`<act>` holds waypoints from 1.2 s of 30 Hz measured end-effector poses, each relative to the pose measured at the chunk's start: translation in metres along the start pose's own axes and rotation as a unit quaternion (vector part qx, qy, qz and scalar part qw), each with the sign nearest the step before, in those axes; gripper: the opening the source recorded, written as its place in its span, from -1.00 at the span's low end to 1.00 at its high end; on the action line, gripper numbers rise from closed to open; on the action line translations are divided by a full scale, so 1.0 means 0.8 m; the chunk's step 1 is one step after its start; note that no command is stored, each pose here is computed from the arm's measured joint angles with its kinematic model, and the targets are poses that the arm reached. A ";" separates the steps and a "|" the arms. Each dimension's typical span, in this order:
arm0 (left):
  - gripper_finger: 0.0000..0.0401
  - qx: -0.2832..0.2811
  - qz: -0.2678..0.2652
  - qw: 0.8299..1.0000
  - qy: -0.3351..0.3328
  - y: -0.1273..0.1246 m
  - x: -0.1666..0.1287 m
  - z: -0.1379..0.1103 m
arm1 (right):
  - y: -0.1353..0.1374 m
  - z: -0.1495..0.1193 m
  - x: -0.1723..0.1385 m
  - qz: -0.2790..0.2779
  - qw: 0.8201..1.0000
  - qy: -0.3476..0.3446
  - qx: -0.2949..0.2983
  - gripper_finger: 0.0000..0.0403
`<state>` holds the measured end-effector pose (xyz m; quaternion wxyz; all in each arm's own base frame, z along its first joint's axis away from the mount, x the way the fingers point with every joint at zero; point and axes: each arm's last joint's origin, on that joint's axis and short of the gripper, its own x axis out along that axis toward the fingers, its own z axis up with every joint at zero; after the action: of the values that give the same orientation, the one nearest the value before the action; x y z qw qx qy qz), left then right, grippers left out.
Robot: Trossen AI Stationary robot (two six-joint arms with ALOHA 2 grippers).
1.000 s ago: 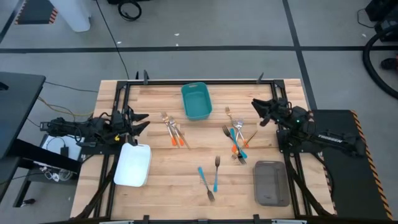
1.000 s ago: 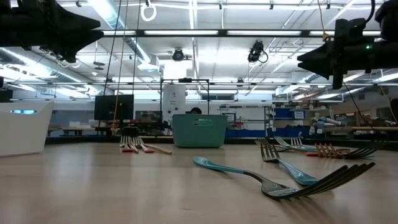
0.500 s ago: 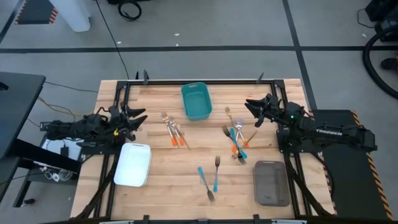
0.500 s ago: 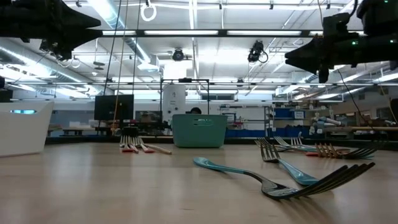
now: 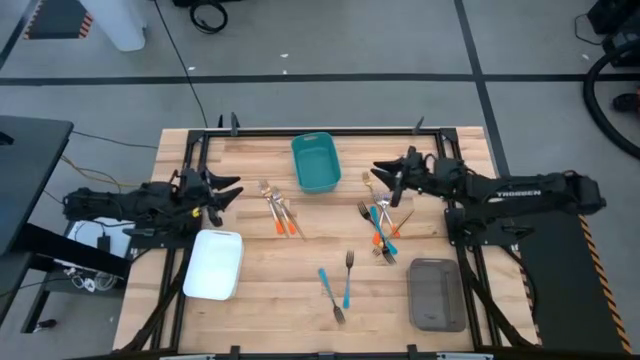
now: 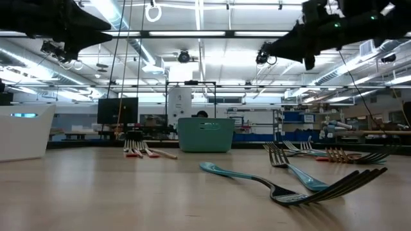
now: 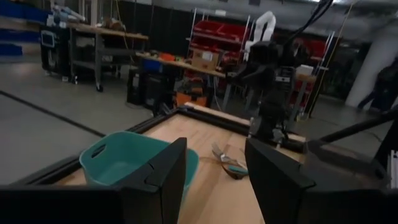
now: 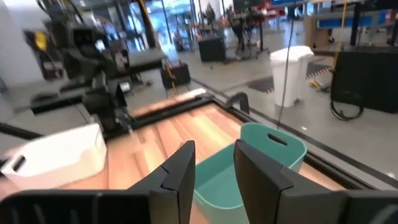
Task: Sort silverware by color (type)
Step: Put the blue fork into the black bin
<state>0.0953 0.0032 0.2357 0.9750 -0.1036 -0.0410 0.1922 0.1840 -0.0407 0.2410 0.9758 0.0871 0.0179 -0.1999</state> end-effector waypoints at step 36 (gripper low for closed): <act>-0.14 0.044 0.039 0.986 0.155 -0.022 0.035 0.007 | 0.203 -0.008 0.122 0.072 0.946 0.303 -0.087 -0.41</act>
<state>0.1272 -0.0007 0.2460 0.9649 -0.0909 0.1229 0.2134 0.3373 0.0694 0.2544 0.9398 0.0594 0.3240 -0.0913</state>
